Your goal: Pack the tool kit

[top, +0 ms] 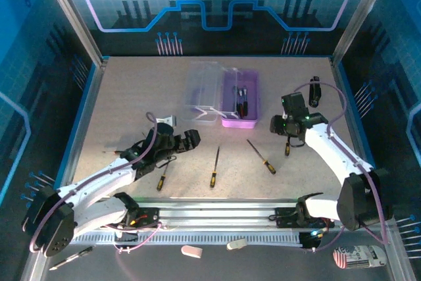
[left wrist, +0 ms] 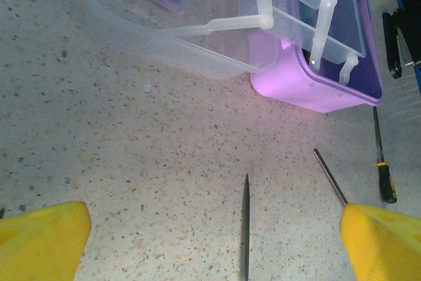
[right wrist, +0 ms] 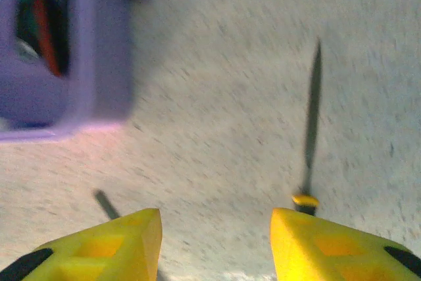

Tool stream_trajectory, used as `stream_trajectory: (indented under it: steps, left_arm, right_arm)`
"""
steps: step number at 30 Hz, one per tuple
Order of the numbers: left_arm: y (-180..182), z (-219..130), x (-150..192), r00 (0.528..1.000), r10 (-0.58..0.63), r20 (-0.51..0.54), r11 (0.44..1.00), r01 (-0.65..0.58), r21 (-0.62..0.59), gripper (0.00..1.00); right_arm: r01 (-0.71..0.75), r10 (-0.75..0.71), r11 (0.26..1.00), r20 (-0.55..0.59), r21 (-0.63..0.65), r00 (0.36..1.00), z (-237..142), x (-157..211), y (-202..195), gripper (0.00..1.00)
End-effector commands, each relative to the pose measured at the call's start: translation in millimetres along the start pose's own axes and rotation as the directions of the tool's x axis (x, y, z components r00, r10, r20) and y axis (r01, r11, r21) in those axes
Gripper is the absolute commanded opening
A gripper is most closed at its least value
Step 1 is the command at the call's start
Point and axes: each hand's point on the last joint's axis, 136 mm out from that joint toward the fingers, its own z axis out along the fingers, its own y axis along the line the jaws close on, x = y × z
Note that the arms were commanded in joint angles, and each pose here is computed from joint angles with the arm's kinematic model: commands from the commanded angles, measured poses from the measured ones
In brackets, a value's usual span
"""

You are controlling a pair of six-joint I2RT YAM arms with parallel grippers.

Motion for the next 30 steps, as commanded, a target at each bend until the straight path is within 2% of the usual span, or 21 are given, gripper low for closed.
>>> stream_trajectory:
  steps: [1,6,16,18,21,23,29,30]
  left_arm:
    - [-15,1,-3,1.000,-0.026,-0.013,0.998,0.027,0.062,0.86]
    - [-23,-3,-5,1.000,-0.004,0.003,0.997,0.003,0.078,0.83]
    - [-33,-5,-8,1.000,0.014,0.008,0.995,-0.015,0.098,0.84]
    - [-32,-6,-8,1.000,0.015,0.015,0.995,-0.016,0.098,0.84]
    - [-32,-9,-10,0.999,0.021,0.024,0.995,-0.023,0.100,0.84]
    - [-31,-11,-11,0.999,0.028,0.032,0.995,-0.031,0.094,0.84]
    - [-28,-16,-21,0.995,0.058,0.082,0.996,-0.064,0.068,0.87]
    - [-26,-16,-22,0.994,0.064,0.091,0.996,-0.069,0.056,0.88]
  right_arm:
    - [-0.037,0.043,0.998,-0.124,0.055,0.991,15,36,-28,0.49]
    - [-0.068,0.088,0.989,-0.163,0.129,0.983,28,40,-49,0.48]
    - [-0.110,0.141,0.987,-0.298,0.118,0.944,55,52,-48,0.39]
    - [-0.117,0.147,0.987,-0.318,0.114,0.937,60,53,-47,0.34]
    - [-0.118,0.149,0.987,-0.329,0.113,0.933,64,52,-46,0.18]
    - [-0.114,0.145,0.987,-0.316,0.115,0.937,64,50,-47,0.12]
    - [-0.101,0.121,0.991,-0.289,0.082,0.950,53,43,-38,0.08]
    - [-0.100,0.113,0.993,-0.256,0.064,0.960,47,30,-32,0.08]
